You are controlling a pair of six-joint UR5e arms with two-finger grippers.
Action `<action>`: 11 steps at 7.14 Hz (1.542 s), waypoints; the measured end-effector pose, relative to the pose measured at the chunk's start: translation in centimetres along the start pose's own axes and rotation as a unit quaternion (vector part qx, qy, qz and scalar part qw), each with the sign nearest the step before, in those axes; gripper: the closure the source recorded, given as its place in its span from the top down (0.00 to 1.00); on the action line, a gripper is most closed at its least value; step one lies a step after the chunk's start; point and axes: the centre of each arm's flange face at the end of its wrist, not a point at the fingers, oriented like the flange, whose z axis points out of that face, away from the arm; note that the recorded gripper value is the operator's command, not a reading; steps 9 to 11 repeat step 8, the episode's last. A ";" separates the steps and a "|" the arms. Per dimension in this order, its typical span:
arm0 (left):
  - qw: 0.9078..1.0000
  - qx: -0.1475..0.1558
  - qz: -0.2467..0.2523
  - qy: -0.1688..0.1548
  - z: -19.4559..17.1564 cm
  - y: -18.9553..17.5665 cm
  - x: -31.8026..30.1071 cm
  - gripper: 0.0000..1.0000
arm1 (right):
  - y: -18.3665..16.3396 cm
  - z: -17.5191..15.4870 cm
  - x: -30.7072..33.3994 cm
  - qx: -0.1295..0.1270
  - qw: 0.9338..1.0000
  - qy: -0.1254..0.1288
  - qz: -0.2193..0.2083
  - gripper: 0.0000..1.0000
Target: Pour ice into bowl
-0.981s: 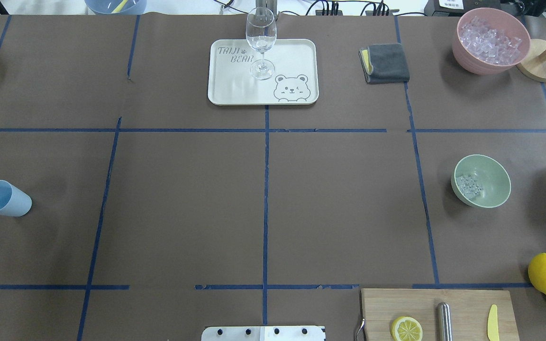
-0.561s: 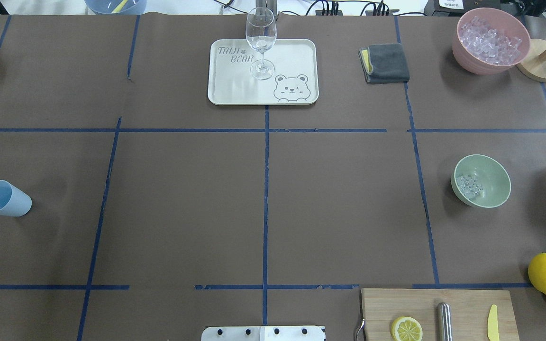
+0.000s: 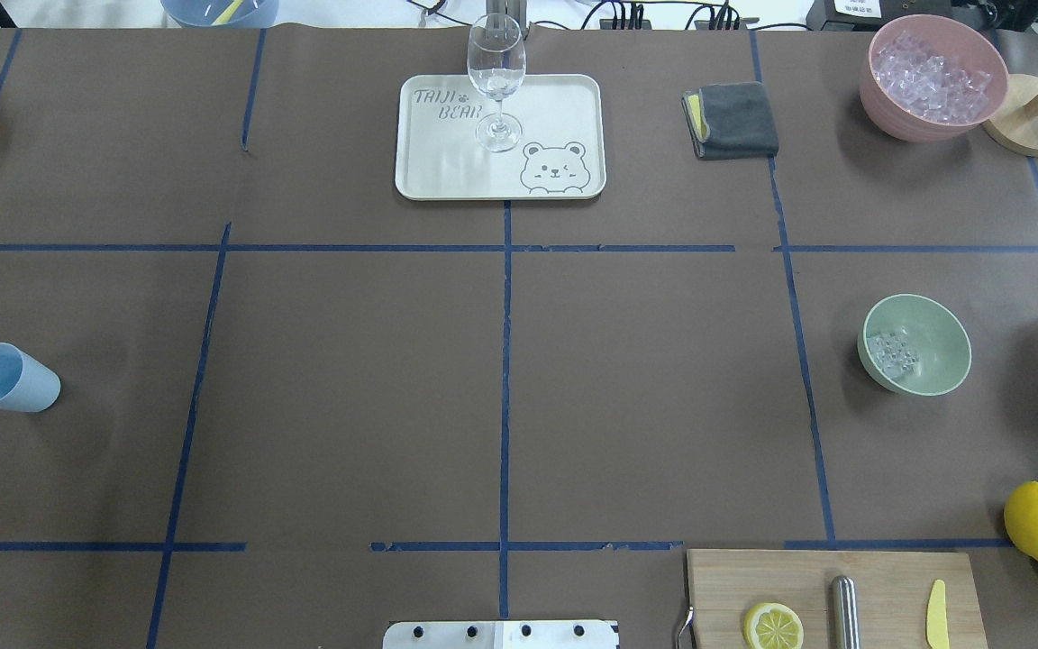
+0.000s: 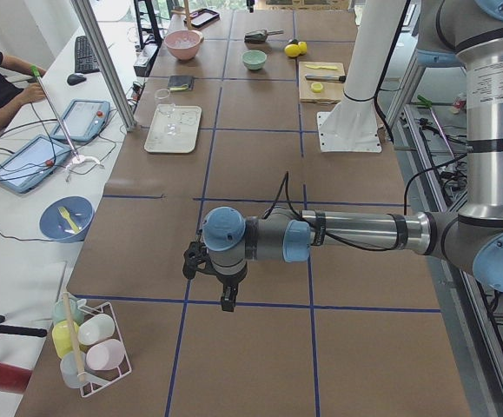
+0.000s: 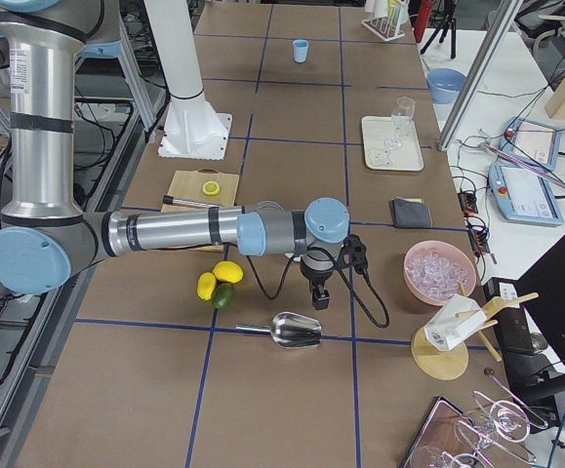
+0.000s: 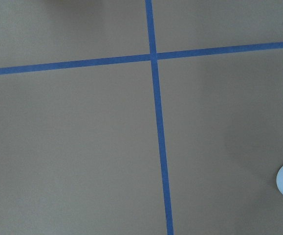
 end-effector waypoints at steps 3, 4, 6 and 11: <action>1.000 -0.002 -0.002 0.000 0.3 0.0 -0.2 1.00 | 0.2 -0.3 0.6 0.002 1.000 0.005 0.007 1.00; 1.000 -0.002 -0.002 0.000 0.2 -0.1 -0.2 1.00 | 0.2 -0.3 0.7 0.002 1.000 0.005 0.008 1.00; 1.000 -0.001 0.000 0.000 0.1 -0.2 -0.1 1.00 | 0.1 -0.3 0.8 0.002 1.000 0.008 0.008 1.00; 1.000 0.002 0.003 -0.001 -0.1 -0.6 0.1 1.00 | 0.1 -0.3 1.0 0.001 1.000 0.017 0.007 1.00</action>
